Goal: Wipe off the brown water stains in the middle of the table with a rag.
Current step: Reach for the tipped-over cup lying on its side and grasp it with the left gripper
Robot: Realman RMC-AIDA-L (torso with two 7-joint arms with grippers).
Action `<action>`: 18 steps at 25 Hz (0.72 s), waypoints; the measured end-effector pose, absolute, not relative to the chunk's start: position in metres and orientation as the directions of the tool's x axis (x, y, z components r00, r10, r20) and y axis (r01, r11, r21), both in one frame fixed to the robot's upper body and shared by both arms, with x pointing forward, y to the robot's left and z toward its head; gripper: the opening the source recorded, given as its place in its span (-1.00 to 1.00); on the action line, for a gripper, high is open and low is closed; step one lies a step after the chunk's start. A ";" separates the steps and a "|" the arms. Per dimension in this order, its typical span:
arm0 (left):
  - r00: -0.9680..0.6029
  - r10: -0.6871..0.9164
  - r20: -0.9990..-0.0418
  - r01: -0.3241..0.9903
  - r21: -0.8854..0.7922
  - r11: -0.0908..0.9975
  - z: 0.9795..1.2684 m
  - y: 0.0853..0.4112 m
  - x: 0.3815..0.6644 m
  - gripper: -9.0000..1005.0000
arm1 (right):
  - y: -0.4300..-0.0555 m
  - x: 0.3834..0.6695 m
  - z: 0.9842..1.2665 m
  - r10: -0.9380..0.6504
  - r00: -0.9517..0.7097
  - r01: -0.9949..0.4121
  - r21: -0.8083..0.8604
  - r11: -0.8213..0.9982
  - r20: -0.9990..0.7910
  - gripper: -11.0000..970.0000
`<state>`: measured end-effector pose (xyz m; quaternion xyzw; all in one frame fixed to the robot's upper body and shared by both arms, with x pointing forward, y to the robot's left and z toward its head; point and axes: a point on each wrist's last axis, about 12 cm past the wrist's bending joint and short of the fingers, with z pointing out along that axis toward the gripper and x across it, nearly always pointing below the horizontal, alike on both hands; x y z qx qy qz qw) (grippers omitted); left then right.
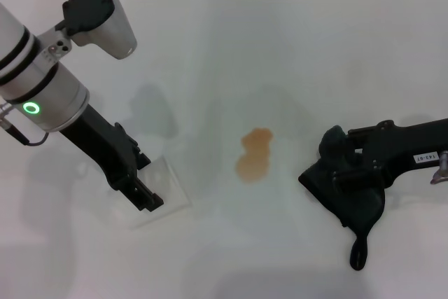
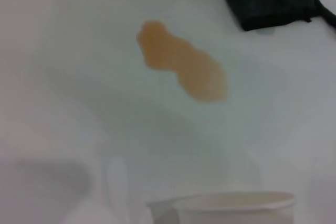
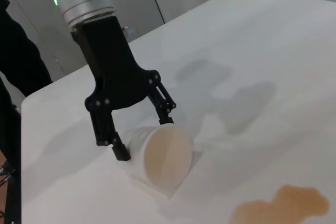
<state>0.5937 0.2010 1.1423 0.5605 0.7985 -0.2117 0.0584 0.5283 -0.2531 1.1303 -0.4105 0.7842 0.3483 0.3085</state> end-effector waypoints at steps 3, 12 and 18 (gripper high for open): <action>-0.364 0.871 -0.331 0.921 -0.269 0.282 1.142 0.201 0.594 0.66 | -0.253 0.528 1.130 -0.429 -0.473 -0.859 0.294 0.420 -0.769 0.50; -0.359 0.873 -0.329 0.923 -0.261 0.282 1.141 0.199 0.596 0.65 | -0.253 0.528 1.131 -0.429 -0.473 -0.859 0.294 0.419 -0.770 0.50; -0.358 0.875 -0.325 0.925 -0.249 0.286 1.140 0.197 0.597 0.64 | -0.253 0.528 1.131 -0.430 -0.472 -0.860 0.293 0.419 -0.770 0.50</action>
